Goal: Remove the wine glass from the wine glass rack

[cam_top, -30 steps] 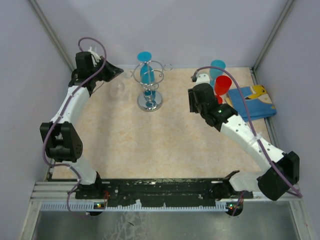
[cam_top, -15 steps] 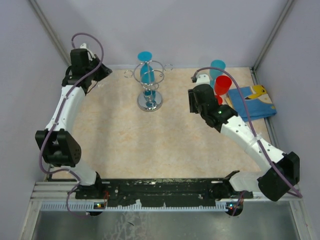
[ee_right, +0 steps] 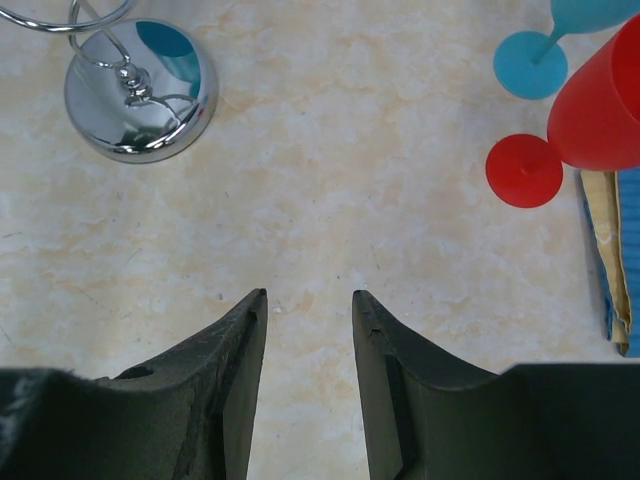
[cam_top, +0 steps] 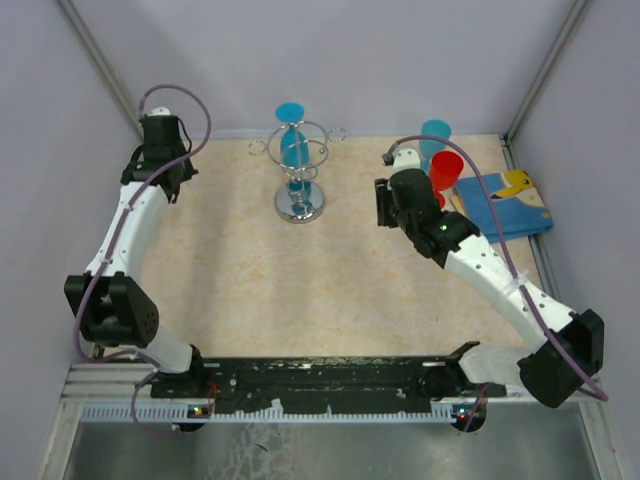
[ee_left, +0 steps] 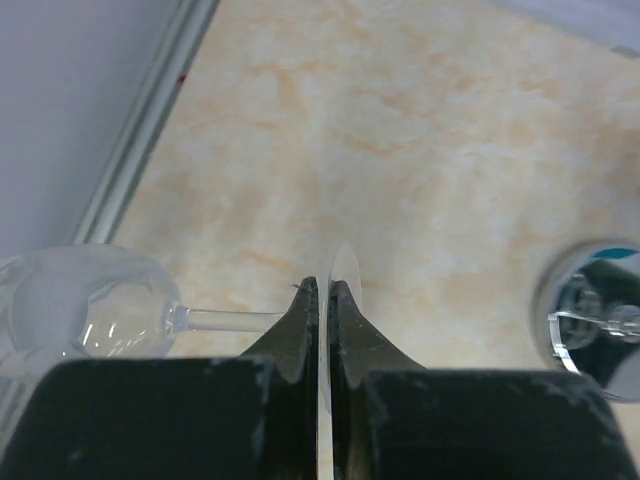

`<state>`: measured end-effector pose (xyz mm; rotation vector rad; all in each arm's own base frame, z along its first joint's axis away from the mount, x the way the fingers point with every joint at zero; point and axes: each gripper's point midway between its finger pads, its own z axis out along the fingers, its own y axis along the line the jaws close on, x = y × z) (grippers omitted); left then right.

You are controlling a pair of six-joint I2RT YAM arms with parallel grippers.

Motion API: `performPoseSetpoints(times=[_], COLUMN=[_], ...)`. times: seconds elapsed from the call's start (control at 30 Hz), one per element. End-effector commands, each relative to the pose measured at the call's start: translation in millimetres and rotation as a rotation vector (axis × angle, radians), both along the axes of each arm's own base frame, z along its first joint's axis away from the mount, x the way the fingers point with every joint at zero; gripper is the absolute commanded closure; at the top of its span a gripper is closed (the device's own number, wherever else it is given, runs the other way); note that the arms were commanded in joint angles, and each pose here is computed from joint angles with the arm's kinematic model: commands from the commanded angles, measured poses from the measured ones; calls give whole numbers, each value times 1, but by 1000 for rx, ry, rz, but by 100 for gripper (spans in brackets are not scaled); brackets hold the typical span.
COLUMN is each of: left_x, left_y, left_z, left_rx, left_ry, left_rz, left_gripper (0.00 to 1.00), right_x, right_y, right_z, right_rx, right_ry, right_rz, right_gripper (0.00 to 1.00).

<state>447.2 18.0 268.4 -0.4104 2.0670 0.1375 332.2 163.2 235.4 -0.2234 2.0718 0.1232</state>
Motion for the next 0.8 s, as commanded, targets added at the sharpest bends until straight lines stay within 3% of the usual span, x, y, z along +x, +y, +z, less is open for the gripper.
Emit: performPoseSetpoints(times=[0.0, 0.23, 0.5, 0.77], left_x=[-26, -49, -63, -59], left_y=[36, 66, 79, 77], left_z=[-46, -94, -142, -170], left_rx=[221, 520, 673, 820], left_ry=[191, 440, 632, 728], left_rz=[115, 262, 314, 308], left_gripper=[100, 100, 100, 100], right_x=[4, 1, 30, 70], right_y=[14, 21, 42, 68], right_z=[16, 23, 59, 135], right_rx=[76, 110, 62, 109], right_ry=[-48, -55, -41, -185], right_rz=[34, 64, 107, 158], right_gripper=[60, 60, 57, 48])
